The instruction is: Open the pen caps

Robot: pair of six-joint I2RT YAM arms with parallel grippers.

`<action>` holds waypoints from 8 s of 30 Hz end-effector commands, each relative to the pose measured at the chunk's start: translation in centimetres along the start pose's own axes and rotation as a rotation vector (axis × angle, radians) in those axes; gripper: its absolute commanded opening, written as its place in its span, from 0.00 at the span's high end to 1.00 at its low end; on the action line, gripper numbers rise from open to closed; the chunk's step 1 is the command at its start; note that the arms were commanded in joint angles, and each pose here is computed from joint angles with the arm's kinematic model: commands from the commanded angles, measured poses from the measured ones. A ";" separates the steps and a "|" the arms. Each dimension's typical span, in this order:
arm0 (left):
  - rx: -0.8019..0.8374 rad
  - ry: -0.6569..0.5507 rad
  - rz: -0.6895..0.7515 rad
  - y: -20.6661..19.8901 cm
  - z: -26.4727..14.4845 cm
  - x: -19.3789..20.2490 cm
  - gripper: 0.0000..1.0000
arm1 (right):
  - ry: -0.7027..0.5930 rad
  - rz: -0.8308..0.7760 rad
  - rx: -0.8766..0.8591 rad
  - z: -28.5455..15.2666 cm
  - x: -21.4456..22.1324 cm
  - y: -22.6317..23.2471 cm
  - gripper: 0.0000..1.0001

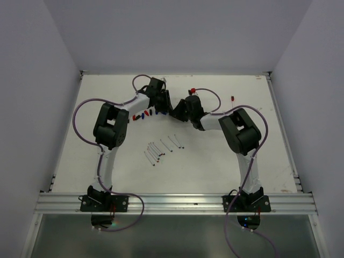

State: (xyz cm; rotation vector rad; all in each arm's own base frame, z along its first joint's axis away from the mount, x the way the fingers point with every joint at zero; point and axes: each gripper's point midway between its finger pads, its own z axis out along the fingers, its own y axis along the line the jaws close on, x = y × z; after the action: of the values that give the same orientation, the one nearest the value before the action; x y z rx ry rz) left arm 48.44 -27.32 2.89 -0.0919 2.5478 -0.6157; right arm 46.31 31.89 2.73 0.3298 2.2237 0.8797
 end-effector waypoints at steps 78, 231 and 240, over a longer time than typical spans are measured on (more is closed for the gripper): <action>0.398 -0.214 0.117 -9.8 -12.9 -5.1 0.58 | 0.100 -0.307 0.717 -12.2 -18.0 -24.8 1.00; 0.361 -0.259 -0.314 -6.2 -12.4 -3.6 1.00 | -0.128 -0.973 0.336 -16.0 -0.8 2.3 1.00; 0.521 -0.269 -0.248 -7.1 -14.2 -3.5 1.00 | 0.034 -0.605 -0.261 -16.0 1.4 5.7 1.00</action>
State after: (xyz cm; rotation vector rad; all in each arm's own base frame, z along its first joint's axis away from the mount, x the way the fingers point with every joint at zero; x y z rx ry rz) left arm 39.10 -31.42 15.72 -0.2286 2.2709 -1.3533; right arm 35.80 28.58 12.67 -0.4901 2.0284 0.5135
